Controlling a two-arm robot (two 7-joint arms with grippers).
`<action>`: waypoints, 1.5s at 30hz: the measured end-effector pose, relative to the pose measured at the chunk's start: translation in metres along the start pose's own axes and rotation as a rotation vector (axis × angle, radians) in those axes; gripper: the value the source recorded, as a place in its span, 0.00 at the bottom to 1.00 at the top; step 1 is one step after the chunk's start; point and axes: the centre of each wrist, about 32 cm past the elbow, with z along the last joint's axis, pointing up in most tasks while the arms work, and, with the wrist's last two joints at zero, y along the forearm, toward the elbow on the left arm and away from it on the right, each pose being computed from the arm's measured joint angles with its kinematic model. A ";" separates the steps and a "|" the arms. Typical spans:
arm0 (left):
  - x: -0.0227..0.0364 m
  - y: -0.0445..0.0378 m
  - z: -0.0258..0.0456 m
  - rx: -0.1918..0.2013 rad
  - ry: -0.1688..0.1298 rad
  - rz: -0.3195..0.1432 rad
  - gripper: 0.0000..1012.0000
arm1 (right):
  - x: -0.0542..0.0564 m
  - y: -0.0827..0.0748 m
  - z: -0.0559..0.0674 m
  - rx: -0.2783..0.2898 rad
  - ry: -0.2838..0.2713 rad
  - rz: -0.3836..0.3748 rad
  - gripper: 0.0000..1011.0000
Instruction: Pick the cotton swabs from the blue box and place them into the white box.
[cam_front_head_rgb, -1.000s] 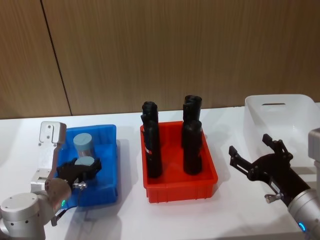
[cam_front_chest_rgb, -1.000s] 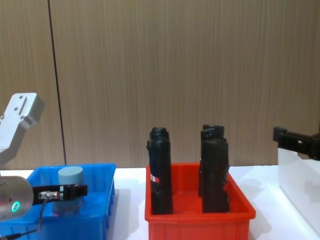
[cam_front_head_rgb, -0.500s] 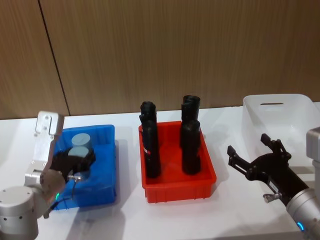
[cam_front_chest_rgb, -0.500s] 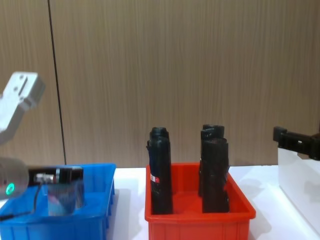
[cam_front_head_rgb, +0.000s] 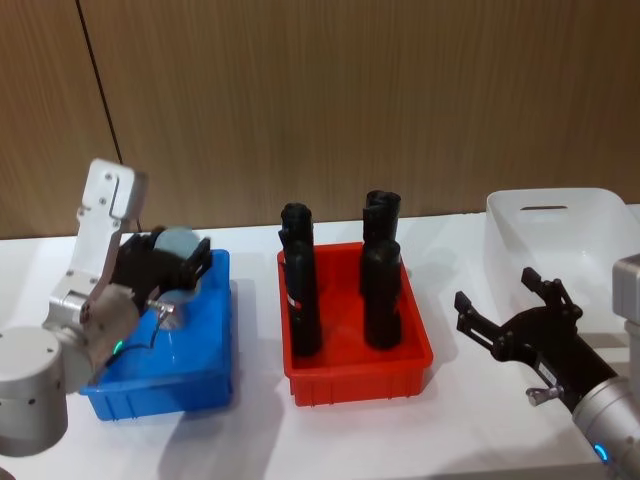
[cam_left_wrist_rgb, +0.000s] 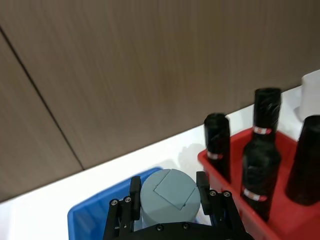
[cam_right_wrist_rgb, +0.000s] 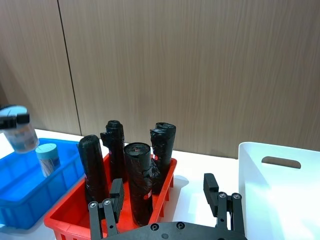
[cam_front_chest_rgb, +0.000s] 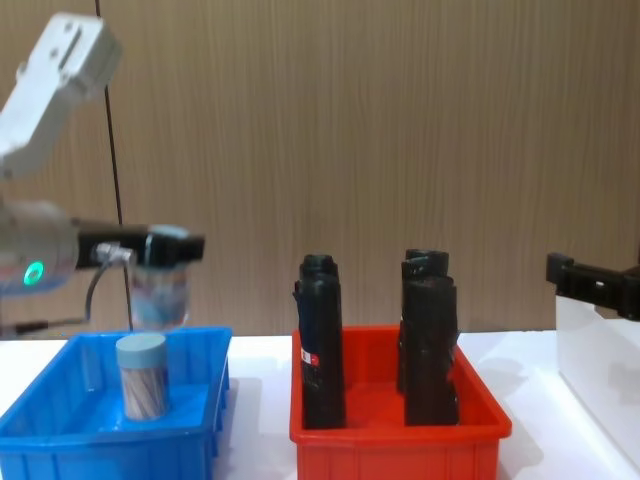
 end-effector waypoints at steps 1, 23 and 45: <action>-0.0007 0.0008 0.0050 -0.017 -0.009 -0.017 0.66 | 0.000 0.000 0.000 0.000 0.000 0.000 0.99; -0.0211 -0.0030 0.0452 -0.207 0.019 -0.318 0.66 | 0.000 0.000 0.000 0.000 0.000 0.000 0.99; -0.0484 -0.0377 0.0567 -0.223 0.111 -0.614 0.66 | 0.000 0.000 0.000 0.000 0.000 0.000 0.99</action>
